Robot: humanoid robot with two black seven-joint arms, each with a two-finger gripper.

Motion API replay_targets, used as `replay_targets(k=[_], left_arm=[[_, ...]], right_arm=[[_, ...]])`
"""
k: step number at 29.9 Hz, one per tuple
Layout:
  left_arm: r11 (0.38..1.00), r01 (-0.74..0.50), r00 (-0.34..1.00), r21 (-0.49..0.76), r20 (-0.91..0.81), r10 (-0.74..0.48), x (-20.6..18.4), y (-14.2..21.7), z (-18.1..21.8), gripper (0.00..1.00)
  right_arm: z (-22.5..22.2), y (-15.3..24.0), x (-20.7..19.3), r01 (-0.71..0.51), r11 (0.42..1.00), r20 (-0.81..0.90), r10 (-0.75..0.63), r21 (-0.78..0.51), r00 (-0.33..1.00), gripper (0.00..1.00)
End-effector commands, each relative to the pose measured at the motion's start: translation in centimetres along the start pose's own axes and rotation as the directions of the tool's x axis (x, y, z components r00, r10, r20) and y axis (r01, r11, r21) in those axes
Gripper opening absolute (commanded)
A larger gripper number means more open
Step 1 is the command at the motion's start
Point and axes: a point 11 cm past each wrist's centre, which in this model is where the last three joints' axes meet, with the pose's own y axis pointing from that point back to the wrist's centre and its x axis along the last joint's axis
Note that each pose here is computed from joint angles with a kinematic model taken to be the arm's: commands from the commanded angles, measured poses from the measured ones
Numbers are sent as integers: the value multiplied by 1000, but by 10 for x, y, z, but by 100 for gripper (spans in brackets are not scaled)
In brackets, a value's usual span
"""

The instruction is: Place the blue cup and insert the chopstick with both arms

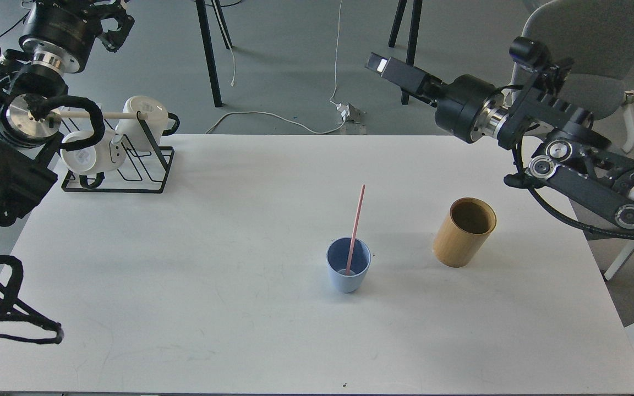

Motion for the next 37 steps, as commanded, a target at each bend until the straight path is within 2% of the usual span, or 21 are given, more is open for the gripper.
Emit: replay_targets(k=[1,6,10,15,18,22,26,31,37], left_arm=[[1000,-6,1000,8,0,6,3,2,-4,99],[1000,-18,1000,22,-1,18,6,5,-10,99],[1000,-19,1000,25,-2,19,7,5,-9,99],[1000,-18,1000,24,-5,19,6,4,-10,99],[1000,-11,1000,29,-17,11,2,3,-17,99],[1000,-9,999,28,-34,10,-1,2,-22,99],[1000,-7,999,22,-45,8,-2,1,-23,99],[1000,-3,998,29,-55,4,-5,1,-29,99],[999,-8,998,31,-55,10,-3,3,-30,99]], right_arm=[[1,3,31,-132,991,295,118,25,948,100],[10,11,62,-267,964,538,220,10,814,100],[40,24,102,-409,910,743,319,-67,588,100],[78,28,119,-496,861,875,321,-111,361,99],[97,27,113,-498,858,923,285,-125,258,99],[117,33,107,-502,856,945,255,-123,203,99],[115,30,102,-490,867,960,208,-93,187,99],[117,29,100,-503,857,982,170,-108,80,99],[116,25,93,-467,878,975,182,-101,131,99]])
